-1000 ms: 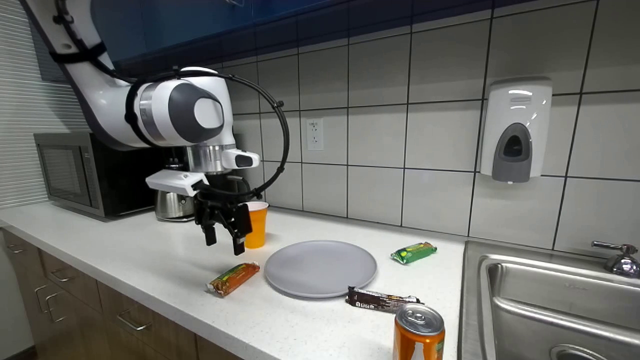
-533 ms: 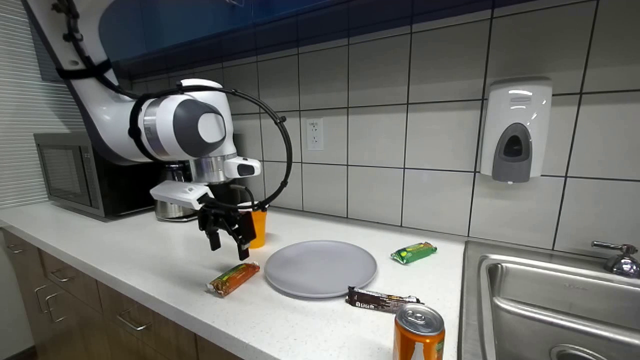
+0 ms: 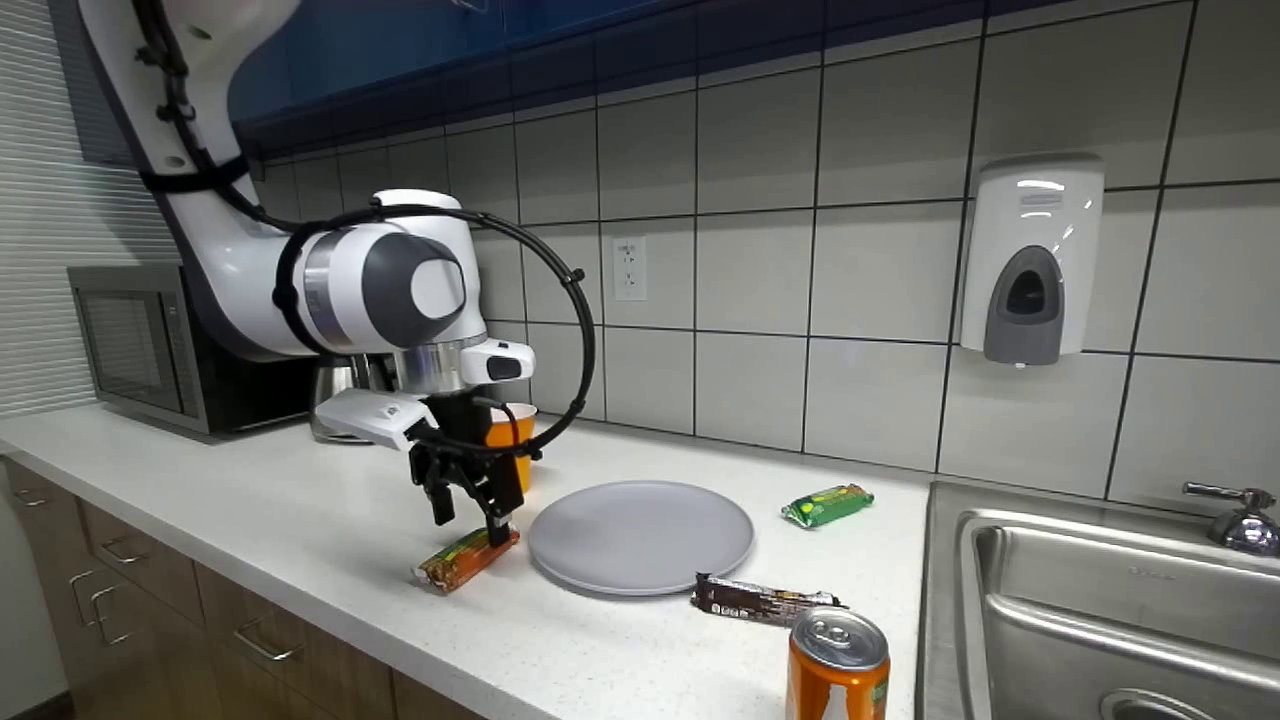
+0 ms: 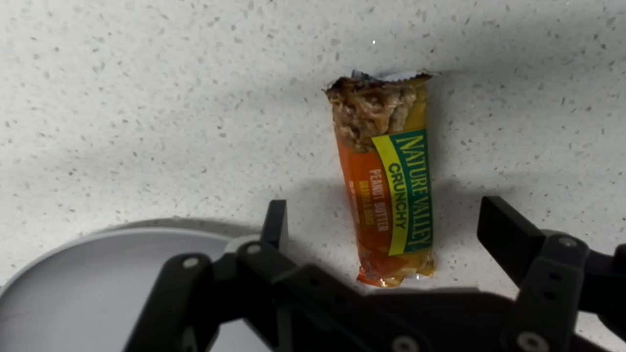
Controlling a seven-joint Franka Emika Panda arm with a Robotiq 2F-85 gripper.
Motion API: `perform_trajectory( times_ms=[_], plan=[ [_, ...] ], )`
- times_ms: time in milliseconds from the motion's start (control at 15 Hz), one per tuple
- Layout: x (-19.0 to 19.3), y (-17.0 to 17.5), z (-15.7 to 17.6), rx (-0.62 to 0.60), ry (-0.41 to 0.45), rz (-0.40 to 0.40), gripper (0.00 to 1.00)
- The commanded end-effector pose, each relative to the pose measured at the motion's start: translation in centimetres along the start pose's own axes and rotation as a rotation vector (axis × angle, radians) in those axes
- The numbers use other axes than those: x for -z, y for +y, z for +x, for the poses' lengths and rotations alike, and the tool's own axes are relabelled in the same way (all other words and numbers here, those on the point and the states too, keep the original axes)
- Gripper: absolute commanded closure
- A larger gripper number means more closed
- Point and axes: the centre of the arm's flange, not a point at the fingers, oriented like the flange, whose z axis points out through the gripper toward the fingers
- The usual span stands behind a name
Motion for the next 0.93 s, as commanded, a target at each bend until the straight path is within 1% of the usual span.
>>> perform_trajectory(
  times_ms=[0, 533, 600, 667, 800, 867],
  plan=[
    [-1.0, -0.1, -0.2, -0.018, 0.009, -0.008, 0.0],
    [-2.1, -0.7, -0.5, -0.003, -0.006, -0.003, 0.0],
    [-2.1, -0.7, -0.6, -0.001, -0.004, -0.004, 0.25],
    [-2.1, -0.7, -0.6, -0.001, -0.004, -0.003, 0.26],
    [-2.1, -0.8, -0.5, 0.0, 0.0, -0.003, 0.42],
    [-2.0, -0.7, -0.5, -0.001, 0.002, -0.001, 0.51]
  ],
)
